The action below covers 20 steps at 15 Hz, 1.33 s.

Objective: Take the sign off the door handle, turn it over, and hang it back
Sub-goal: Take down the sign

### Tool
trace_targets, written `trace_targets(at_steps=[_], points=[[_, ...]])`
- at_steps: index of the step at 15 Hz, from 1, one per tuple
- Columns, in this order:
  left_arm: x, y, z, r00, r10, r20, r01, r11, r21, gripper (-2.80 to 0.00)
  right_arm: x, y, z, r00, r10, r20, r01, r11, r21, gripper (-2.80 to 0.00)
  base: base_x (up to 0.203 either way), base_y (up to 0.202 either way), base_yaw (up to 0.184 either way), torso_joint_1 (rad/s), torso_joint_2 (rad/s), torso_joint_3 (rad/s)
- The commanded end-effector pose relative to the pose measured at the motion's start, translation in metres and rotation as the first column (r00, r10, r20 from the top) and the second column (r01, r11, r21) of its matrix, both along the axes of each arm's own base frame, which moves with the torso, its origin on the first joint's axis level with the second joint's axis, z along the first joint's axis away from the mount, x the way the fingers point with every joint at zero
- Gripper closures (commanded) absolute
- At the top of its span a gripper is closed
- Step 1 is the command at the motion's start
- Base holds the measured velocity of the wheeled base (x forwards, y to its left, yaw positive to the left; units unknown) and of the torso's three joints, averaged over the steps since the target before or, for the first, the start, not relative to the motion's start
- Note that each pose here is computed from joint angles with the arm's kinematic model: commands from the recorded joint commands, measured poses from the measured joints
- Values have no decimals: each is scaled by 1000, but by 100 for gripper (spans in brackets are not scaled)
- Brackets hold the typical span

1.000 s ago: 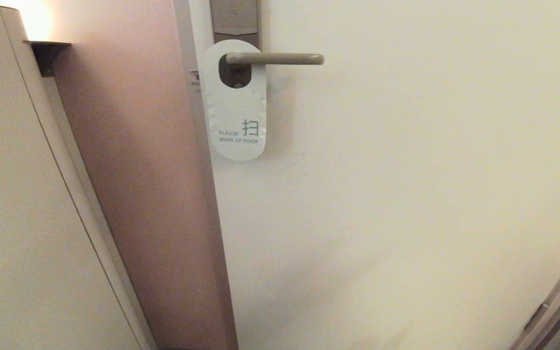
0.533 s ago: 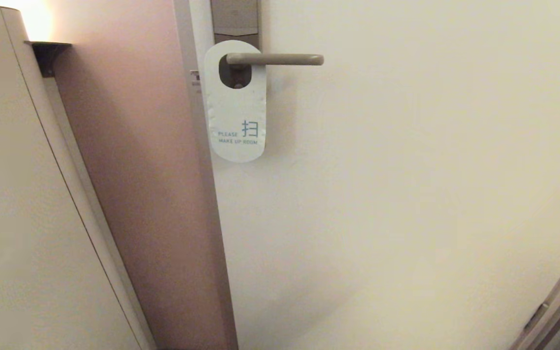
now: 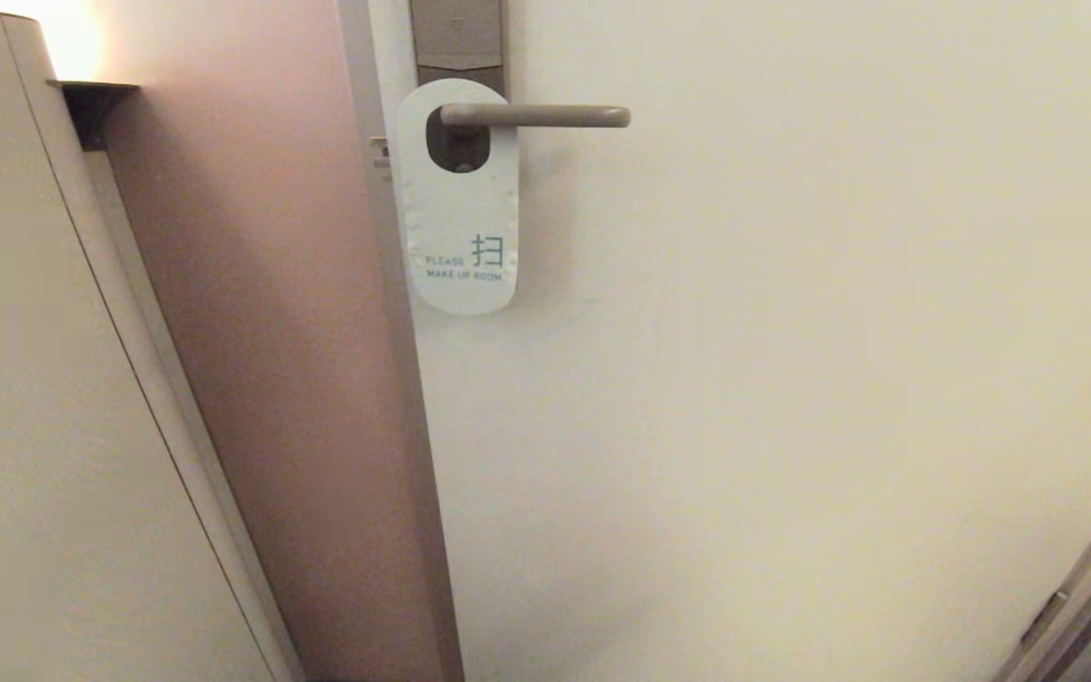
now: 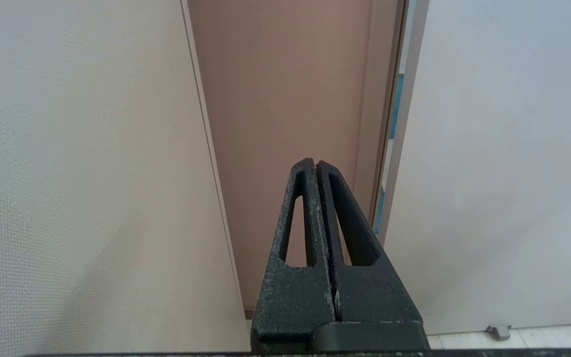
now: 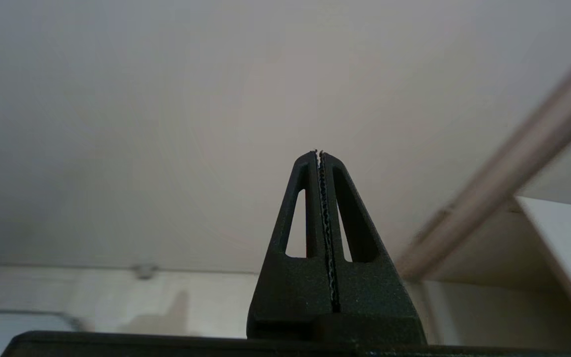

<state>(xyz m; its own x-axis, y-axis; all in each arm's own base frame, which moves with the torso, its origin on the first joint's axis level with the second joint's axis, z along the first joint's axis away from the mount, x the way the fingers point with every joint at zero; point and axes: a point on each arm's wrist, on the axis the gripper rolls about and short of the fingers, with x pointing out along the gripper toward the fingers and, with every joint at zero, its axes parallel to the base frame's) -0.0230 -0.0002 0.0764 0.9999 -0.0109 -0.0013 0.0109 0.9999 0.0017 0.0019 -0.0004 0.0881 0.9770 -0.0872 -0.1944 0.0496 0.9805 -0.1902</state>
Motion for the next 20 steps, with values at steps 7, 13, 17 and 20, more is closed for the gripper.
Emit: trace_targets(at_steps=[7,13,17,20], points=[[0,0,0,1000,0,0,0,1000,0,0,-17,0,-5,985,79,152,-80,997,1,0,0,0,0,0,0,0],[0,0,0,1000,0,0,0,1000,0,0,-25,0,-7,964,75,254,-78,997,3,0,0,0,0,0,0,0],[0,0,0,1000,0,0,0,1000,0,0,-25,0,-7,964,75,254,-78,997,3,0,0,0,0,0,0,0],[0,0,0,1000,0,0,0,1000,0,0,-25,0,-7,964,75,254,-78,997,3,0,0,0,0,0,0,0]])
